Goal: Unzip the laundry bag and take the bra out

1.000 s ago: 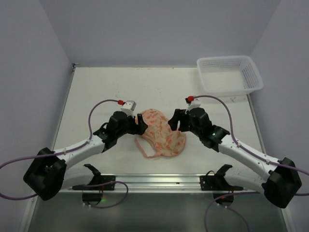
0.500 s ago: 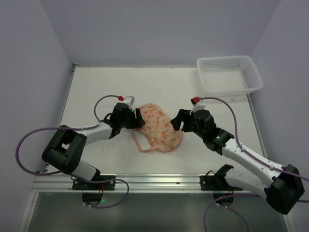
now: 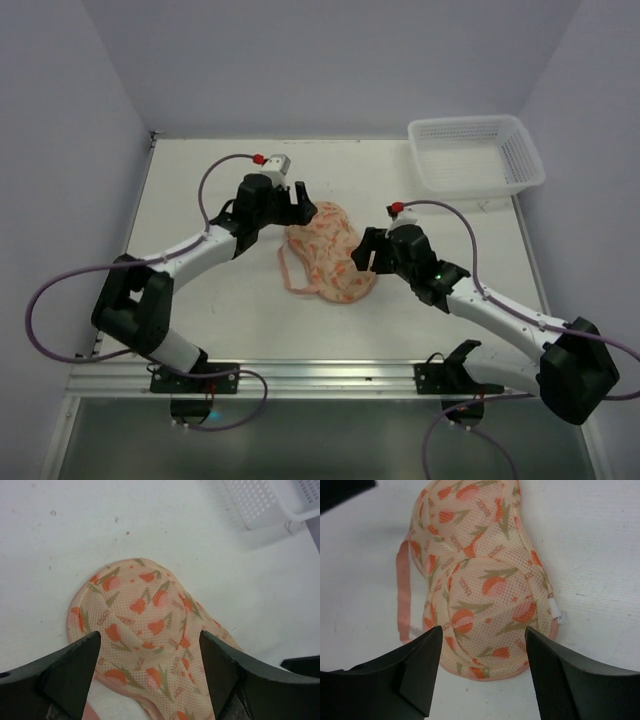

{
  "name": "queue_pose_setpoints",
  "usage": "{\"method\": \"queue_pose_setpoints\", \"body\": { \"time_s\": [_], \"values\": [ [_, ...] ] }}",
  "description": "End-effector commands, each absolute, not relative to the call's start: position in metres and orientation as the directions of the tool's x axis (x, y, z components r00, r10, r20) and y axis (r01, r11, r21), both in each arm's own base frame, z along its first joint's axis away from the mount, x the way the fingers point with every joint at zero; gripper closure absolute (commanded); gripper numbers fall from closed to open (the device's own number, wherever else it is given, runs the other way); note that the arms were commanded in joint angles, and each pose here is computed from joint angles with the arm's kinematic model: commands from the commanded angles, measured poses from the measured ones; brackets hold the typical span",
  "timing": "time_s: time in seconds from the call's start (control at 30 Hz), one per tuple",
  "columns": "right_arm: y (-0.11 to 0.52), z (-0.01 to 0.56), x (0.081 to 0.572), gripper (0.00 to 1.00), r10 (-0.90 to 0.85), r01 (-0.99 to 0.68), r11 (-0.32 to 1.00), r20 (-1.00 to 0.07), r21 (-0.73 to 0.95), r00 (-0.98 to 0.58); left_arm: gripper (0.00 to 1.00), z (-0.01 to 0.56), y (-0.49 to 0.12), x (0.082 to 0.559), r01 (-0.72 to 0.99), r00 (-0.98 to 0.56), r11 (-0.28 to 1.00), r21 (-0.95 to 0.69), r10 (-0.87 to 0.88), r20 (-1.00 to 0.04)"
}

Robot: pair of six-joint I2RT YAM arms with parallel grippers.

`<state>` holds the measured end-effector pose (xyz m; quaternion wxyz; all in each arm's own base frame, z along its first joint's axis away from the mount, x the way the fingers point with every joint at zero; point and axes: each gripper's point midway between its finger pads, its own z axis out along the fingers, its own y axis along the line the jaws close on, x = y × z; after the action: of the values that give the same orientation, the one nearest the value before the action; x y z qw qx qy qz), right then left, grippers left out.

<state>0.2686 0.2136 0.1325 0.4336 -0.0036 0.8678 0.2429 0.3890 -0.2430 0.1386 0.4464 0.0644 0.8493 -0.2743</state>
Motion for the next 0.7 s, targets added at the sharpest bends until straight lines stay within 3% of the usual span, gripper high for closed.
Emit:
{"method": "queue_pose_setpoints", "body": {
  "time_s": [0.0, 0.13, 0.37, 0.67],
  "values": [
    [0.205, 0.137, 0.298, 0.32, 0.265, -0.150, 0.887, -0.748, 0.436, -0.608, 0.17, 0.165, -0.229, 0.362, 0.295, -0.543, 0.892, -0.342, -0.138, -0.828],
    [0.200, 0.136, 0.332, 0.37, 0.287, -0.141, 0.848, -0.666, 0.511, -0.689, 0.21, 0.125, -0.229, 0.324, 0.286, -0.630, 0.852, -0.439, -0.178, -0.756],
    [0.229, 0.098, 0.345, 0.39, 0.095, -0.265, 0.816, -0.571, 0.514, -0.815, 0.26, 0.100, -0.241, 0.297, 0.331, -0.691, 0.794, -0.510, -0.164, -0.704],
    [0.225, 0.075, 0.338, 0.42, 0.102, -0.225, 0.829, -0.534, 0.511, -0.839, 0.27, 0.078, -0.250, 0.318, 0.290, -0.719, 0.823, -0.488, -0.149, -0.679]
  ]
}}
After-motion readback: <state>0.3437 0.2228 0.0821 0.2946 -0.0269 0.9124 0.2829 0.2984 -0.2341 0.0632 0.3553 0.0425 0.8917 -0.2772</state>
